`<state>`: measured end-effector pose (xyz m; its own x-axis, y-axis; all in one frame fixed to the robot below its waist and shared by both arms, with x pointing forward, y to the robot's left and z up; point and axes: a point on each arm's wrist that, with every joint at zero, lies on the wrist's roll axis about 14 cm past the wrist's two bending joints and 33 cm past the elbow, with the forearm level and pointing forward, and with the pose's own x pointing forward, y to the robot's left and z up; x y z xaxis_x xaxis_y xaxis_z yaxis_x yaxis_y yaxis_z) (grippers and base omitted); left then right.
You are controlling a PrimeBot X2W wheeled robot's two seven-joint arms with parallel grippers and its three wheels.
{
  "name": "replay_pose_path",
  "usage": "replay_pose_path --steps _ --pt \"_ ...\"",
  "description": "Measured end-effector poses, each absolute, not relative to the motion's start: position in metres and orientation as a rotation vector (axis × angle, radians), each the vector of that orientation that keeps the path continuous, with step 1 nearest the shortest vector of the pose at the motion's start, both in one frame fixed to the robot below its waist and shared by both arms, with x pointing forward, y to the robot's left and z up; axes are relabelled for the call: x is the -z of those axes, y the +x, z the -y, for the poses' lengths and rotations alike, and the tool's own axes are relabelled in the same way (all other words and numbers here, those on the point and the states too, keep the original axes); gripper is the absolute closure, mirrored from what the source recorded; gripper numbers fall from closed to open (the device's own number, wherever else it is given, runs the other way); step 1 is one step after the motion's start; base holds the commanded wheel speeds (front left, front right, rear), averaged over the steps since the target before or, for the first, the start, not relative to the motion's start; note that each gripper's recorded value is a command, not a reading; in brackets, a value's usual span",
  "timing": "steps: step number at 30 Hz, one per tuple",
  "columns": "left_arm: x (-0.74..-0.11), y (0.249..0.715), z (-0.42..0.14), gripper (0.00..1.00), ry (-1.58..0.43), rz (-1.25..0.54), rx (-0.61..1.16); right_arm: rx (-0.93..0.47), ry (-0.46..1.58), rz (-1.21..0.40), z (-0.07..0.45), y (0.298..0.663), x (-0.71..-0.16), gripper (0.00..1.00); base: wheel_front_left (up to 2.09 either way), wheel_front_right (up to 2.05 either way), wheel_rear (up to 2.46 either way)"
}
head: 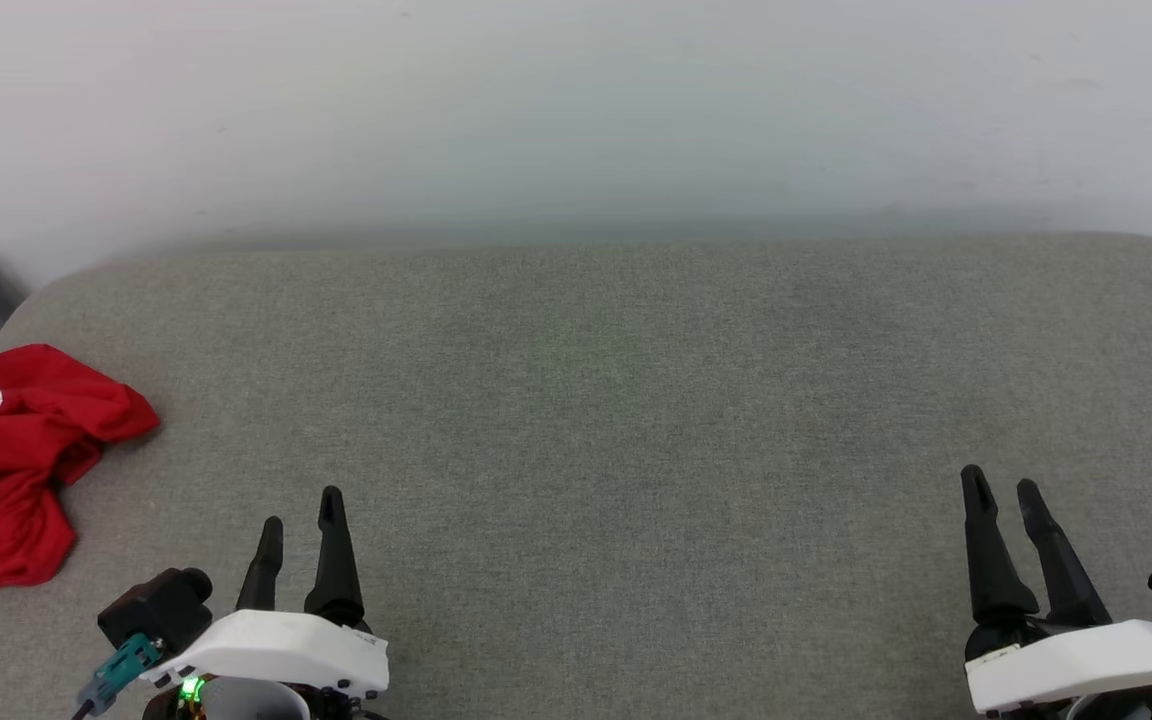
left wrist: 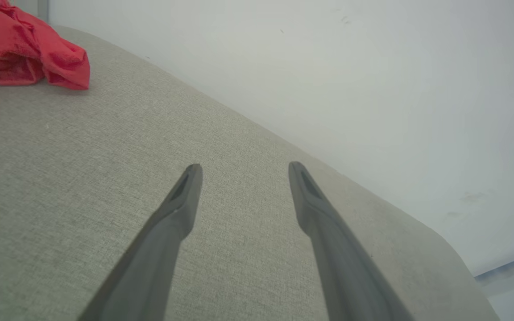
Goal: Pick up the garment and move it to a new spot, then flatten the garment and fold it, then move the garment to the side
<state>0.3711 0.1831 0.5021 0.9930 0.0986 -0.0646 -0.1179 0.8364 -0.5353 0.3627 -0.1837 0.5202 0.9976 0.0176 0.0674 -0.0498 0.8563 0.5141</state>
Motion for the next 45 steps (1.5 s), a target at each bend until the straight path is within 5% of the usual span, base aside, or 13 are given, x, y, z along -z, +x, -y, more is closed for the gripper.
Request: replay_pose_path --steps 45 --pt "-0.522 0.355 -0.167 0.00 -0.146 0.095 -0.061 -0.094 0.158 0.176 0.171 0.350 -0.543 0.00 0.00 0.00 0.00"
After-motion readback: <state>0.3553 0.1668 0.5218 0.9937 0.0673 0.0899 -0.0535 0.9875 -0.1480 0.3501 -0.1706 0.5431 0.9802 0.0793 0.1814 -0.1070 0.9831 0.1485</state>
